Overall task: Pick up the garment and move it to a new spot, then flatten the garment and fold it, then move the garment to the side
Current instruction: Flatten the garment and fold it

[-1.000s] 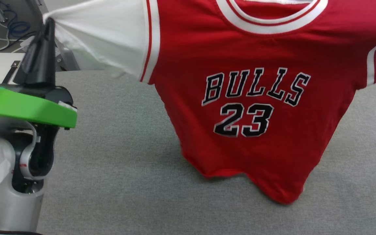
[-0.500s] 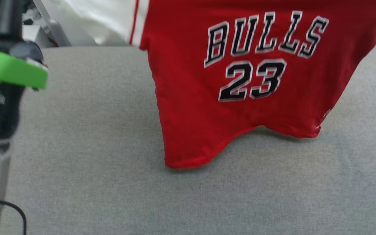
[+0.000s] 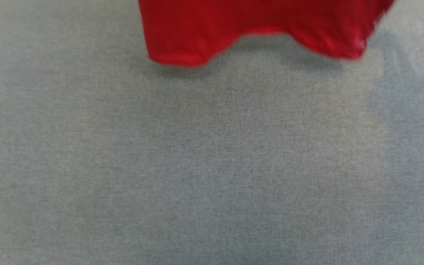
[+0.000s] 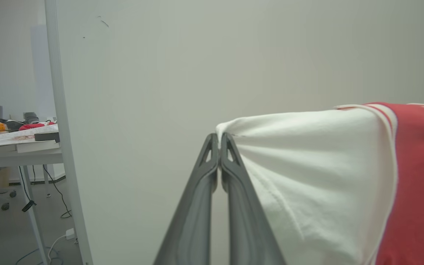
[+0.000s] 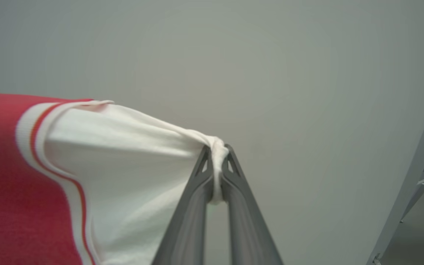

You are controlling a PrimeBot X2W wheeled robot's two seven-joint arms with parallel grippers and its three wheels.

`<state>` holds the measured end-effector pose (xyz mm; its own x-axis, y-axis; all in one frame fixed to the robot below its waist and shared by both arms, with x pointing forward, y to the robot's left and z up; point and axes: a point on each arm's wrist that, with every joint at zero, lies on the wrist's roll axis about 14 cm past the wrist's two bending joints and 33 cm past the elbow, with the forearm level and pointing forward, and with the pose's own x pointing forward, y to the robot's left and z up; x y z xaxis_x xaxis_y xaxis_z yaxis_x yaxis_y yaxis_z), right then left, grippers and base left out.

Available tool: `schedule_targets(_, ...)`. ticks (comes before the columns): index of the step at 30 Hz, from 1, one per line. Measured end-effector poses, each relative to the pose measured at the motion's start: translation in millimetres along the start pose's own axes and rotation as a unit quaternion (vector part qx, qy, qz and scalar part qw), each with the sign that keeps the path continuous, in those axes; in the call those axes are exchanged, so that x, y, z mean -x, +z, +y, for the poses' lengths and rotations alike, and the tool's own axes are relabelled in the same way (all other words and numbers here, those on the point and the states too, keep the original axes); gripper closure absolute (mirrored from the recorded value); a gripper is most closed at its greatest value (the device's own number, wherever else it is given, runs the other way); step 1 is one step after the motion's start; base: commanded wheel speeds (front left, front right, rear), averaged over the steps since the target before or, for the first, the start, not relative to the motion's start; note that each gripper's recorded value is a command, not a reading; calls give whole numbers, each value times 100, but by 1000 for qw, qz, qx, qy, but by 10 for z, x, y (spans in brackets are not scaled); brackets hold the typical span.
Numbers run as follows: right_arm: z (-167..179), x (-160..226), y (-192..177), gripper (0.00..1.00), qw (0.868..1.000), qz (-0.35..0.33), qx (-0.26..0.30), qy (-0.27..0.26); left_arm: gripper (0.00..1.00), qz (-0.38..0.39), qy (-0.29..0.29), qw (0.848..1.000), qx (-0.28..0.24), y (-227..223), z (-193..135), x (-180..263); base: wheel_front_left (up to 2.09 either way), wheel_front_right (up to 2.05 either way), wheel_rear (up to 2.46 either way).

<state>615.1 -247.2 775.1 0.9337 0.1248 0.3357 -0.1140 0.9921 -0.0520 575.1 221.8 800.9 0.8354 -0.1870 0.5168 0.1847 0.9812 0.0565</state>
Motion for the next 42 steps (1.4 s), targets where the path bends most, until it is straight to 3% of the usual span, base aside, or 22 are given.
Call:
schedule_targets(9, -7, -625, -606, 100, 999, -5, -30, -21, 100, 10, 20, 999, -30, -672, 245, -592, 0, 0, 0)
schedule_targets(13, -12, -787, -905, 100, 998, -14, -42, -34, 100, -2, 36, 999, -13, -960, 310, -745, 0, 0, 0)
schedule_targets(22, 74, -792, -1719, 100, 997, 22, -59, -38, 100, 62, 48, 997, 23, -2007, 317, -573, 0, 0, 0)
schedule_targets(32, 172, -123, -2461, 100, 990, 127, -56, -18, 100, 168, 64, 979, 96, -2736, 94, 304, 0, 0, 0)
schedule_targets(38, 188, 588, -2808, 100, 975, 212, -71, -10, 100, 244, 53, 961, 118, -2957, -194, 1087, 0, 0, 0)
schedule_targets(42, 127, 1003, -2842, 100, 966, 243, -85, -17, 100, 284, 60, 946, 146, -2978, -343, 1575, 0, 0, 0)
